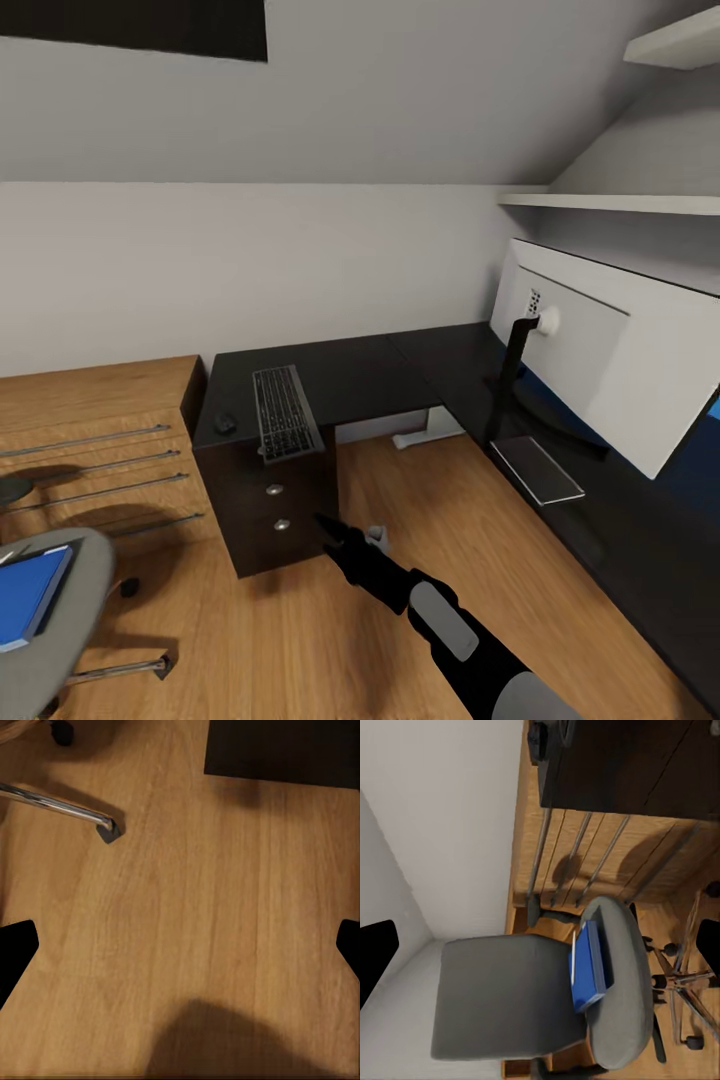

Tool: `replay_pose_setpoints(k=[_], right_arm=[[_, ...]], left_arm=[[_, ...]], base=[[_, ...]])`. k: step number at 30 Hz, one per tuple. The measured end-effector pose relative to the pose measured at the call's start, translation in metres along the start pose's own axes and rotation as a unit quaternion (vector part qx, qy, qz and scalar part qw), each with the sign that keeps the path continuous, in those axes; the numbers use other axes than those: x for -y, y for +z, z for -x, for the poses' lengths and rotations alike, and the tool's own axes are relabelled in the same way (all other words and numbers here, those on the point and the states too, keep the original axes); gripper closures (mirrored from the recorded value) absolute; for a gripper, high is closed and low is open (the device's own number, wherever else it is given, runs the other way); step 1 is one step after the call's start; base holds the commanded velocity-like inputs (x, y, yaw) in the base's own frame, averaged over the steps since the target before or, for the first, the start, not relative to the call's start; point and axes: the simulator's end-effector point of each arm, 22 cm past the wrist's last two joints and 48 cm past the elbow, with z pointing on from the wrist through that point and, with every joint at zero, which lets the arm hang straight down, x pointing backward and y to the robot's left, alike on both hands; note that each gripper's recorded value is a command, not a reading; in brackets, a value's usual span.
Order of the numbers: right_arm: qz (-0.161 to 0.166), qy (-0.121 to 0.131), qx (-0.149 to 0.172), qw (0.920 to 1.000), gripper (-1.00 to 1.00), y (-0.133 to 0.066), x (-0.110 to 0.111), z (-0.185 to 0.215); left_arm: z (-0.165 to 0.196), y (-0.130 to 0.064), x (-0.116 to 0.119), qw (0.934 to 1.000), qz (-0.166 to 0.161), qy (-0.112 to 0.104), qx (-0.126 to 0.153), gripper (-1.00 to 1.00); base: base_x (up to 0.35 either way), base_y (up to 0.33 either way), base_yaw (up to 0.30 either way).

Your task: In the bedroom, organize the workspace by keeping the computer under the desk, ensuring the monitor is on the desk, placing the keyboard on the desk next to the monitor, placing the mouse on the desk next to the keyboard, moving the folder from the swivel chair onto the desk next to the mouse, stacking the notebook on top of the folder with the pen on top of the notebook, and positioning the swivel chair next to the desk.

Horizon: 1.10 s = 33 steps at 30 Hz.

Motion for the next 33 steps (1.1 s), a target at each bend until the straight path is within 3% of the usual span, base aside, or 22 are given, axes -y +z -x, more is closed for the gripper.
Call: replay_pose_setpoints(k=[5,6,11,13,16,17,21,25,30,33], right_arm=[[-0.068,-0.043,0.035,0.9961,-1.00,-0.002,0.030,0.016],[-0.068,-0.044,0.036,0.9961,-1.00,-0.003,0.030,0.016],[-0.164,-0.125,0.077,0.9754,-1.00,-0.014,0.065,0.038],[-0.204,-0.161,0.085,0.9619,-1.00,-0.023,0.081,0.044],[-0.265,-0.218,0.087,0.9353,-1.00,-0.039,0.109,0.048],[-0.298,-0.252,0.085,0.9170,-1.00,-0.050,0.126,0.048],[-0.343,-0.309,0.071,0.8840,-1.00,-0.067,0.148,0.043],[-0.379,-0.351,0.046,0.8551,-1.00,-0.084,0.168,0.033],[-0.422,-0.392,0.011,0.8177,-1.00,-0.120,0.196,0.027],[-0.433,-0.402,0.008,0.8068,-1.00,-0.135,0.203,0.026]], left_arm=[[0.001,0.000,0.000,1.0000,0.000,0.000,0.001,-1.00],[0.001,0.000,0.000,1.0000,0.000,0.000,0.001,-1.00],[0.005,-0.004,0.000,1.0000,-0.001,0.000,0.001,-1.00],[0.007,-0.006,0.001,1.0000,-0.001,0.000,0.001,-1.00],[0.011,-0.010,0.001,1.0000,-0.001,0.000,0.001,-1.00],[0.012,-0.011,0.001,1.0000,-0.001,0.000,0.000,-1.00],[0.017,-0.016,0.002,1.0000,0.000,0.000,0.000,-1.00],[0.021,-0.020,0.002,1.0000,0.000,-0.001,0.000,-1.00],[0.027,-0.026,0.001,1.0000,0.001,-0.002,0.000,-1.00],[0.031,-0.030,0.001,1.0000,0.001,-0.003,0.000,-1.00]], base=[[-0.030,-0.026,0.000],[-0.014,-0.012,0.000],[-0.008,-0.007,0.000],[-0.003,-0.003,0.000],[-0.002,-0.002,0.000],[0.000,0.000,0.000],[0.000,0.000,0.000],[0.000,0.000,0.000],[0.000,0.000,0.000],[0.000,0.000,0.000]])
